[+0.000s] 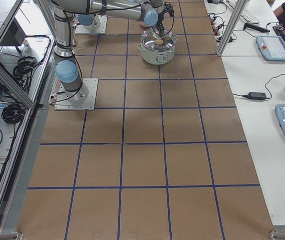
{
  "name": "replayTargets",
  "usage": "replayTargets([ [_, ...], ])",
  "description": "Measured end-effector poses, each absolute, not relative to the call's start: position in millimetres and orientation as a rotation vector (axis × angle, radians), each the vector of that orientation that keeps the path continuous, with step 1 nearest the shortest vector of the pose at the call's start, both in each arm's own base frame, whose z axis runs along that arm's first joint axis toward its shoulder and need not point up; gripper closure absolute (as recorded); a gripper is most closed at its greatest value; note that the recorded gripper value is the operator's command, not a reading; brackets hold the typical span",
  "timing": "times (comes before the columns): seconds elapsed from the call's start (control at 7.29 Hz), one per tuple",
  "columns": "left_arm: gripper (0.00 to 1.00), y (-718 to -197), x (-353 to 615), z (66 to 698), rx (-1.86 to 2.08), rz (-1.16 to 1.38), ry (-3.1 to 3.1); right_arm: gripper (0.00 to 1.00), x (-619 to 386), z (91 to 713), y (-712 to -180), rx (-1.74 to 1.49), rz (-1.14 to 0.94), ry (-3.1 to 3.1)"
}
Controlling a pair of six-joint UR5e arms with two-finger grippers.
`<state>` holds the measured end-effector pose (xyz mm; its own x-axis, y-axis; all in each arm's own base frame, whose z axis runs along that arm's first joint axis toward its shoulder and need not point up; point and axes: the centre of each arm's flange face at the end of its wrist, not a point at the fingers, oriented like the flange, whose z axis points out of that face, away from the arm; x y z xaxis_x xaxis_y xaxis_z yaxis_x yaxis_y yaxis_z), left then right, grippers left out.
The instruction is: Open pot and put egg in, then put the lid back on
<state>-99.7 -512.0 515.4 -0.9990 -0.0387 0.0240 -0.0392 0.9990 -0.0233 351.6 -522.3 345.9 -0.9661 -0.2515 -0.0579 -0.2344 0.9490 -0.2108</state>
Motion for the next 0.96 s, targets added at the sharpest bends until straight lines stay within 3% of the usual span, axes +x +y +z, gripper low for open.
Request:
replayTargets([
  [0.55, 0.0, -510.1, -99.5, 519.0, 0.05, 0.046, -3.136, 0.0, 348.0, 346.3, -525.4, -0.378, -0.34, 3.013],
  [0.96, 0.0, -504.4, -100.8, 521.4, 0.048, 0.045, -3.138, 0.0, 343.0, 350.6, -529.3, -0.374, -0.361, 3.013],
])
